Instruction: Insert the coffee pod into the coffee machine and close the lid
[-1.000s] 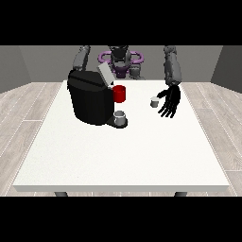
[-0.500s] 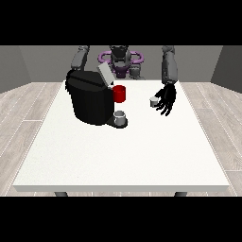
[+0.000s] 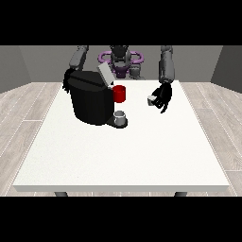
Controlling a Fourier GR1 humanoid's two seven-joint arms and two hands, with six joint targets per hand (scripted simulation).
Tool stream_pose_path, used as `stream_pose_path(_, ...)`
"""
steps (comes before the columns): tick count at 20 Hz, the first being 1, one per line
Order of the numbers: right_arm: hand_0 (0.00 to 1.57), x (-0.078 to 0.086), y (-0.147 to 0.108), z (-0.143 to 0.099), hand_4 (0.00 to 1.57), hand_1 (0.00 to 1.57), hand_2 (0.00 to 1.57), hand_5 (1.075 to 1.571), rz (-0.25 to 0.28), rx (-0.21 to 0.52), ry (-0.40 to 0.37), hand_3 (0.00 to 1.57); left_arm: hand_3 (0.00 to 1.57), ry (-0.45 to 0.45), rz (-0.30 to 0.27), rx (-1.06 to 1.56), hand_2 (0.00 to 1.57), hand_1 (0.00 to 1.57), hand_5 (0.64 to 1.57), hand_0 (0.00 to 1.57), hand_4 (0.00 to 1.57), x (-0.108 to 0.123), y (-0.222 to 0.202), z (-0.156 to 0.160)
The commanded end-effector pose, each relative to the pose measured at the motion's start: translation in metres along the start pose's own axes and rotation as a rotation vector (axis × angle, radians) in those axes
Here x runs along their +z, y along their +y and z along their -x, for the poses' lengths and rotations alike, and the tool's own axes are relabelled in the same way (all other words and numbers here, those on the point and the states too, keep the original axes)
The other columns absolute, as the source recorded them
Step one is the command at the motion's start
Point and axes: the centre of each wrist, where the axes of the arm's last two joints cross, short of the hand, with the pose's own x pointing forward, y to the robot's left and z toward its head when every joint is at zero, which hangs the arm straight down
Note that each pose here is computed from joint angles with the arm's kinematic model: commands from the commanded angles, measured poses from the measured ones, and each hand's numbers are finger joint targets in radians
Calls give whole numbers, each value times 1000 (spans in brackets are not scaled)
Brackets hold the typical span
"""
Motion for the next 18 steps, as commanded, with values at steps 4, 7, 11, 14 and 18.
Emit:
stream_pose_path(4, 0, 28, -2, 20, 280, 0, 0, 1571, -20, -6, 55, 0, 1365, -56, 15, 77, 1422, 1367, 1571, 1367, 678, -3, -12, -1)
stream_pose_path(7, 0, 11, -13, 30, 259, 0, 0, 1571, 39, -5, 59, 0, 1326, -122, 66, 88, 1383, 1373, 1571, 1373, 656, -18, -10, -38)
stream_pose_path(11, 0, 11, -13, 35, 286, 0, 0, 1571, 44, -5, 81, 0, 1348, -134, 73, 148, 1437, 1457, 1571, 1457, 571, -26, -5, -53)
stream_pose_path(14, 0, 4, 9, 18, 219, 0, 0, 1571, 17, 32, 56, 0, 1297, -121, 50, 144, 1390, 1448, 1571, 1448, 578, -25, 7, -40)
stream_pose_path(18, 0, -3, -20, 18, 298, 0, 0, 1571, 2, 17, 35, 0, 1332, -187, 27, 180, 1407, 1423, 1571, 1423, 574, -38, 18, -76)
